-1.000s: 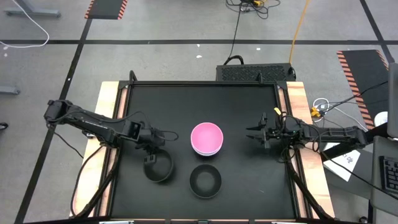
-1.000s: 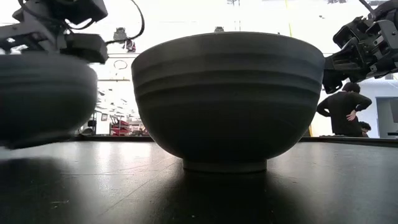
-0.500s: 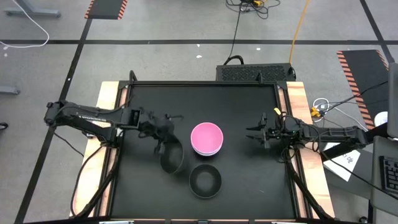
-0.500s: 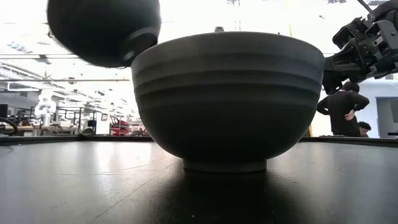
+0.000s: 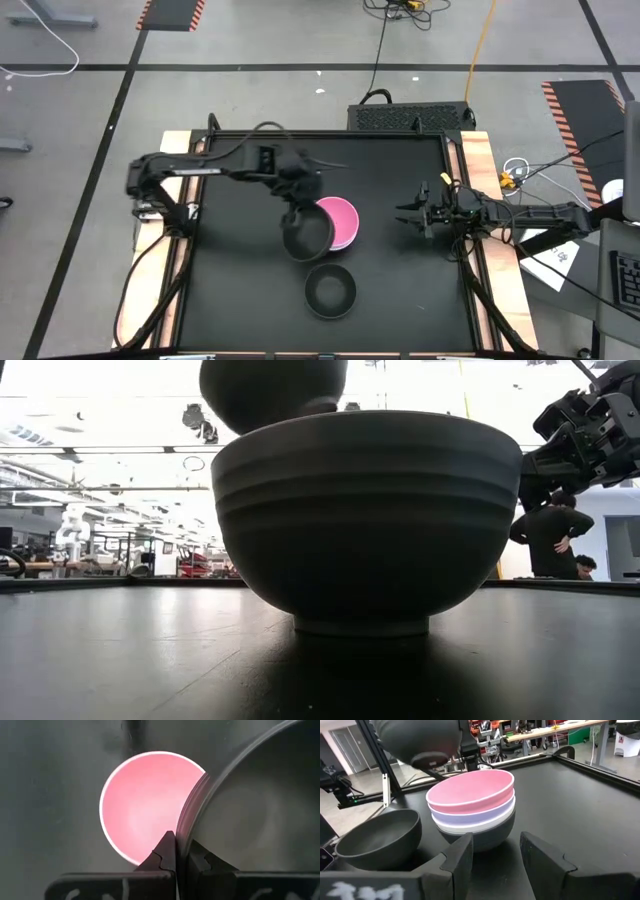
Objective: Nest bowls inside each other
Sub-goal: Stack the left black bowl on top of the pink bowl
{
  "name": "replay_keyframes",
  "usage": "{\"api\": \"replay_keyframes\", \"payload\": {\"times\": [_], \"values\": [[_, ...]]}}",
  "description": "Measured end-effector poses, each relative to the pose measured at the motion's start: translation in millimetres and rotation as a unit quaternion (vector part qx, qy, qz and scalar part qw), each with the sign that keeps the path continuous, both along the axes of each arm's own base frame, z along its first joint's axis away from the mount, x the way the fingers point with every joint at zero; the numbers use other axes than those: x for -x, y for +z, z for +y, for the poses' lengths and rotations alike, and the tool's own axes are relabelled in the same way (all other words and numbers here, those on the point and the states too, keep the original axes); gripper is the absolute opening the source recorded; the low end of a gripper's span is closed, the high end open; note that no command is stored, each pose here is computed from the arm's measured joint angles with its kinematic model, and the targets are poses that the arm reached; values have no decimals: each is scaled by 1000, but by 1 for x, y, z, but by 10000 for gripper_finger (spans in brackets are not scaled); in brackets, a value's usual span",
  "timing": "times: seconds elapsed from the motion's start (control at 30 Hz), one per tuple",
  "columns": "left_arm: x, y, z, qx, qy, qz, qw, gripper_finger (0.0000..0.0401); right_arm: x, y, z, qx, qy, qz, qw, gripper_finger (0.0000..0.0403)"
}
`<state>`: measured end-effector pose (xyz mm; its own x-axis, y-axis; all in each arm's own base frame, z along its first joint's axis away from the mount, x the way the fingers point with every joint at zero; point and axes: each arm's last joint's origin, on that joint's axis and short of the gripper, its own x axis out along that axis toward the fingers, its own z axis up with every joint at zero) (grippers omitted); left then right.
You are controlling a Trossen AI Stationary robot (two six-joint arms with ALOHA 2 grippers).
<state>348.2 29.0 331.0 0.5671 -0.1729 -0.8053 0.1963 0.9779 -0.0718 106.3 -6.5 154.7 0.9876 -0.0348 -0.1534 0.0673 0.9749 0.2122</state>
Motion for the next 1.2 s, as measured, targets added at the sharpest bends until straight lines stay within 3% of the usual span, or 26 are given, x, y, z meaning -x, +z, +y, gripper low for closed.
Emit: {"api": "replay_keyframes", "payload": {"times": [0.5, 0.8, 1.2], "values": [[-72, -15, 42, -19, 22, 66, 997, 4, 0, -1, 0, -7, -3, 3, 1000, 155], [-72, -44, 51, -30, 53, 173, 983, 3, -1, -1, 0, -3, -2, 7, 1000, 155], [-74, -47, 46, -12, 40, 169, 985, 3, -1, -1, 0, 7, -1, 5, 1000, 155]]}}
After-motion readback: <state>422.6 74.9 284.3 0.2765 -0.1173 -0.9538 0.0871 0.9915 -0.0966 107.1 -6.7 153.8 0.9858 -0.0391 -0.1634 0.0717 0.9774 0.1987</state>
